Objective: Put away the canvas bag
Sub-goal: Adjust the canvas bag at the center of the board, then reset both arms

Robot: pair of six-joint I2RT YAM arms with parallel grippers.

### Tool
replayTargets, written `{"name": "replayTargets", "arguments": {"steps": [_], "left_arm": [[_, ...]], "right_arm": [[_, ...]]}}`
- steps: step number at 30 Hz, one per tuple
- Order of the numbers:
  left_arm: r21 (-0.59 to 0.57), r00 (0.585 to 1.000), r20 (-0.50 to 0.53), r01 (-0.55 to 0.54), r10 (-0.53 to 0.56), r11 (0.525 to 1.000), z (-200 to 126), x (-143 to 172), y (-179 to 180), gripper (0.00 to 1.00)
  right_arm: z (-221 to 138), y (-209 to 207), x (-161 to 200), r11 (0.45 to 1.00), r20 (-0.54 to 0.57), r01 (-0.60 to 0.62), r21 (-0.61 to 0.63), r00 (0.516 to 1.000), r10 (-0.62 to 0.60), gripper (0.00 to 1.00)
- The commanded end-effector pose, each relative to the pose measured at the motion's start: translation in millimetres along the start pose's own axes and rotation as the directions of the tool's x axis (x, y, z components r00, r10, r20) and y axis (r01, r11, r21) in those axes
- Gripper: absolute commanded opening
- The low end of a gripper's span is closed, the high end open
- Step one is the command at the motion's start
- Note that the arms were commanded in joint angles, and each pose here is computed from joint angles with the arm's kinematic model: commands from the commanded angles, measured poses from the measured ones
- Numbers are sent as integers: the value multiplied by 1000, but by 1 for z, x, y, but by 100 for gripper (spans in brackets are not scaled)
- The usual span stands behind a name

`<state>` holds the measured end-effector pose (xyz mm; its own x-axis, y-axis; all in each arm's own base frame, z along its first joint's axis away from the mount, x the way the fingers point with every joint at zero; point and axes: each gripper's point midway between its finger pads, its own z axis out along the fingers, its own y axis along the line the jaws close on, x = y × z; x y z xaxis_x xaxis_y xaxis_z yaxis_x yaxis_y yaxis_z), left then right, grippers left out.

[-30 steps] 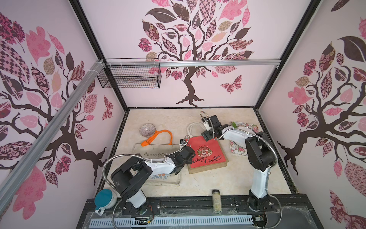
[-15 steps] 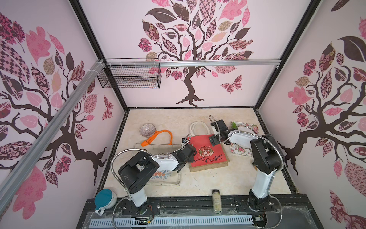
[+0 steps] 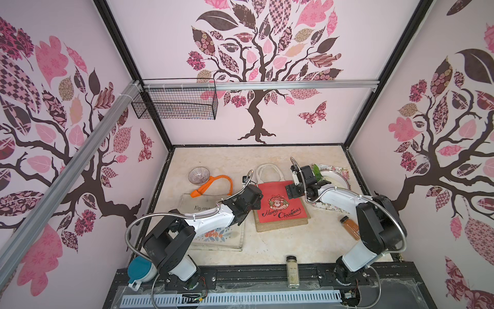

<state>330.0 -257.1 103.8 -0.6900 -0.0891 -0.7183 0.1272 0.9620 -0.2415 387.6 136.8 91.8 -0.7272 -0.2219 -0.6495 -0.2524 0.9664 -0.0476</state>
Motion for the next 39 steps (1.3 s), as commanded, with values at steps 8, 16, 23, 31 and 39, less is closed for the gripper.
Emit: {"name": "replayTargets", "arguments": {"steps": [8,16,23,31,39], "left_arm": [[120,997,50,55,-62,991,-49,-44,-4,68],[-49,950,306,74,-56,996,-109,-102,99,98],[-364,793,603,171,92,916,-134,-139,189,97],[-596,813,508,93,285,798,-116,-116,238,97],[-520,850,482,82,213,850,-62,-79,280,98]], "right_arm": [[-64,17,45,960,2,-224,-166,974,227,100],[-104,11,23,923,241,-284,-260,906,347,100],[-109,-45,-25,971,502,-227,69,850,163,100],[-108,-113,-18,920,637,-323,223,763,114,100],[-93,-121,3,918,683,-300,260,729,45,100]]}}
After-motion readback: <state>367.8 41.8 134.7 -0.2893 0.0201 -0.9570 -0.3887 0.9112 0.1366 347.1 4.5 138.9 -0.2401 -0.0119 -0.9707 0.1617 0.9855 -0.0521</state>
